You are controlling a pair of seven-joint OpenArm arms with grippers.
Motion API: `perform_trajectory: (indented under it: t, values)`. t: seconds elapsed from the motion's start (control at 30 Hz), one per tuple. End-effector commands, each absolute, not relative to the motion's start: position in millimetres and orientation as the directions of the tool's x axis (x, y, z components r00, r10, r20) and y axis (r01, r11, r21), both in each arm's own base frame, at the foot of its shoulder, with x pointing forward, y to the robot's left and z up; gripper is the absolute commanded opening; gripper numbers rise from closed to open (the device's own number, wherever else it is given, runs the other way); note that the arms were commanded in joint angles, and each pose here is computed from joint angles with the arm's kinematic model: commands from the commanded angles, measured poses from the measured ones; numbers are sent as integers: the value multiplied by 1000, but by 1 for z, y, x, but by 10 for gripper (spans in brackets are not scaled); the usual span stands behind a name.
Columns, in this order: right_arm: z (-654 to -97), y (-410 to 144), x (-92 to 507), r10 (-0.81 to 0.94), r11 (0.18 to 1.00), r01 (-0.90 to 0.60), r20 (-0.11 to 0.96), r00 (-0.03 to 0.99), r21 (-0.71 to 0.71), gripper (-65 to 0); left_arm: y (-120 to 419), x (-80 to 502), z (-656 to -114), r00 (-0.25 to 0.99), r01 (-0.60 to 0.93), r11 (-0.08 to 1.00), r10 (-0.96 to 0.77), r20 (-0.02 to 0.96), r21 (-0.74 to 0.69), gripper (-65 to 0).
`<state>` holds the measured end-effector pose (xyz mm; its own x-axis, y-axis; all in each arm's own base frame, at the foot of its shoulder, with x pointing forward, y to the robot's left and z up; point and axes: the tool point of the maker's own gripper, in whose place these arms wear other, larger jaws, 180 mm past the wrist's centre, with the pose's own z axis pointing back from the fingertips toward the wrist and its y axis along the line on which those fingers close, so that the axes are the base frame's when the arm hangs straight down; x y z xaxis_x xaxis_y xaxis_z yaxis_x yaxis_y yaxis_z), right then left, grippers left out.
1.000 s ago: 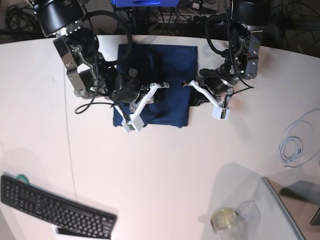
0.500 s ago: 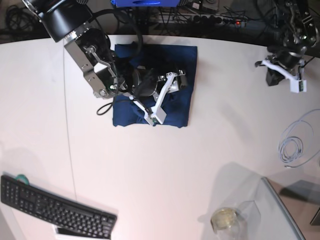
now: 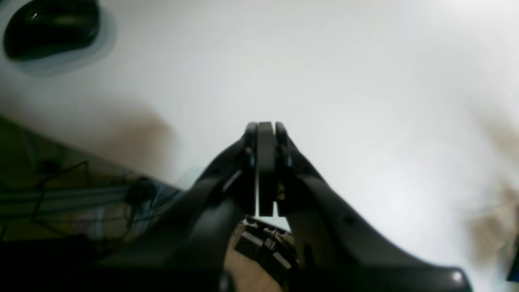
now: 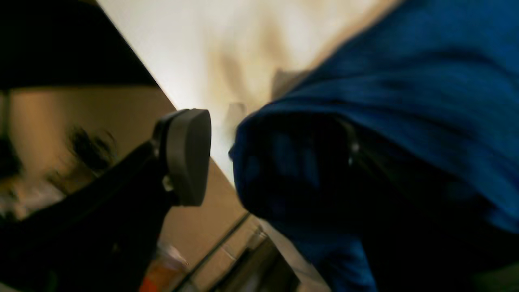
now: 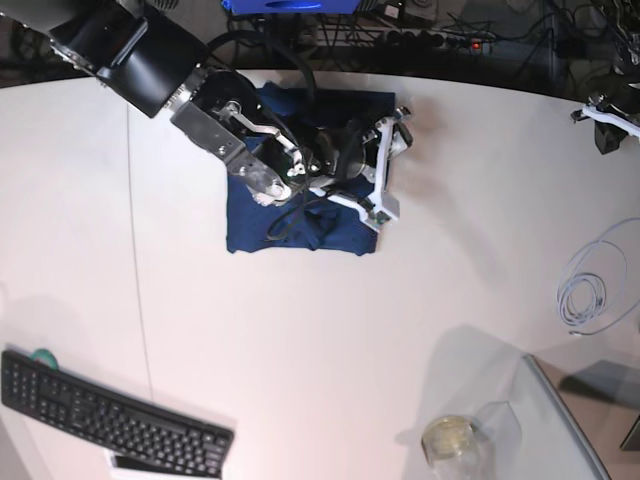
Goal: Layout the t-shirt on the table in an organized manner, then fold the t-shirt properly
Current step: 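Press and tuck the folded stack with the right gripper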
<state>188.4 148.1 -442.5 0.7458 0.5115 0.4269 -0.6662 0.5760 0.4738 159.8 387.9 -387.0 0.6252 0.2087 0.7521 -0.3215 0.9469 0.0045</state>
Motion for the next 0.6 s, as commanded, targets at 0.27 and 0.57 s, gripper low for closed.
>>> perform_trajectory:
  t: [0.27,0.57]
  values:
    - [-382,122,216,364,667,-623,551,751,408,-338,403,156,-388,611,-356,934,229,758,4,-650]
    - [-392,16,246,14,871,-247,482,876,425,-648,442,119,-376,588,-416,909,253,768,18,-650]
